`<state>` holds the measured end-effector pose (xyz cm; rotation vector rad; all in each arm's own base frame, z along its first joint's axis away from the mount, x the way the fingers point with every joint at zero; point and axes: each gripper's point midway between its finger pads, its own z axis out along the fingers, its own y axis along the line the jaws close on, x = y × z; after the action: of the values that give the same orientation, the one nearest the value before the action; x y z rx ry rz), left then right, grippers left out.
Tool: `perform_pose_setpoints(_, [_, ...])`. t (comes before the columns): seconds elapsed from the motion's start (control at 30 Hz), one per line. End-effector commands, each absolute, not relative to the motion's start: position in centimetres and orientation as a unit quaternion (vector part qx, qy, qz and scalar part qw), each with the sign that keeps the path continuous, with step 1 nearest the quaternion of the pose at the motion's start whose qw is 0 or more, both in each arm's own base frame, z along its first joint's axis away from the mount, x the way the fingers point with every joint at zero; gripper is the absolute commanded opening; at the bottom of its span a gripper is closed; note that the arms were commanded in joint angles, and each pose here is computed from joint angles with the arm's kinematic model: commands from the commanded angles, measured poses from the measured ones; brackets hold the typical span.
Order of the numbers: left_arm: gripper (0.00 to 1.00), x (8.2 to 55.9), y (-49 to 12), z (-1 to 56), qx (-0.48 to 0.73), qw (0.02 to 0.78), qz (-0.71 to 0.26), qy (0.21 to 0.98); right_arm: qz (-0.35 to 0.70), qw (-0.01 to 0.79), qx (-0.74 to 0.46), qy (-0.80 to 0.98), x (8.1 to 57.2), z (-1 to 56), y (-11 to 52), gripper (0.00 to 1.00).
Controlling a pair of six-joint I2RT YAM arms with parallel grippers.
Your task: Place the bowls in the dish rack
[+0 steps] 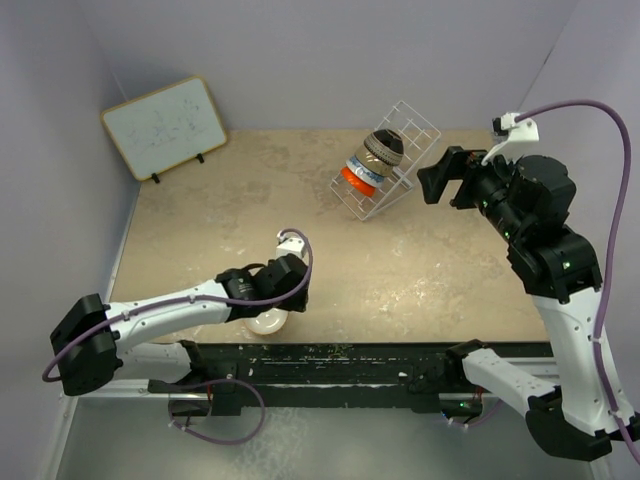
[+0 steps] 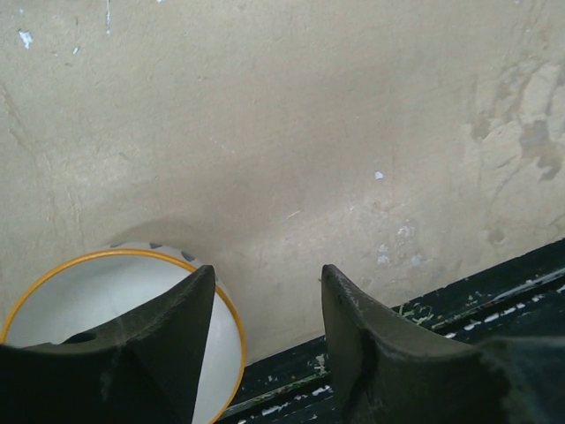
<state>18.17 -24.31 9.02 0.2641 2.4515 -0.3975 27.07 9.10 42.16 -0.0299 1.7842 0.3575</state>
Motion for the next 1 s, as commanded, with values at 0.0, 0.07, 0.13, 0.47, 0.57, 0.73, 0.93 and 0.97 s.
perform_pose_setpoints(0.0, [0.52, 17.8, -23.1, 7.9, 0.064, 0.326, -0.112, 0.936, 0.156, 0.627, -0.005, 0.764, 27.2, 42.7, 8.9, 1.0])
perform_pose_setpoints(0.07, [0.45, 16.9, -22.9, 7.5, 0.061, 0.324, -0.105, 0.938, 0.155, 0.626, -0.005, 0.764, 27.3, 42.7, 8.9, 1.0])
perform_pose_setpoints(0.13, [0.39, 16.1, -22.6, 7.2, 0.056, 0.323, -0.097, 0.94, 0.154, 0.625, -0.005, 0.765, 27.4, 42.6, 8.9, 1.0])
perform_pose_setpoints(0.47, [0.4, 14.4, -21.9, 6.5, 0.053, 0.334, -0.053, 0.94, 0.157, 0.621, -0.009, 0.768, 27.8, 41.9, 9.2, 1.0])
perform_pose_setpoints(0.57, [0.4, 14.3, -21.8, 5.5, 0.054, 0.329, -0.046, 0.941, 0.156, 0.62, -0.009, 0.769, 27.9, 41.7, 9.2, 1.0])
perform_pose_setpoints(0.73, [0.32, 14.4, -21.6, 4.6, 0.058, 0.332, -0.036, 0.941, 0.153, 0.62, -0.009, 0.769, 28.1, 41.7, 9.2, 1.0])
perform_pose_setpoints(0.93, [0.2, 14.6, -21.4, 4.4, 0.064, 0.334, -0.025, 0.94, 0.151, 0.624, -0.006, 0.767, 28.1, 41.9, 9.0, 1.0])
perform_pose_setpoints(0.97, [0.19, 14.6, -21.4, 4.3, 0.067, 0.334, -0.023, 0.94, 0.151, 0.625, -0.005, 0.766, 28.0, 42.0, 9.0, 1.0])
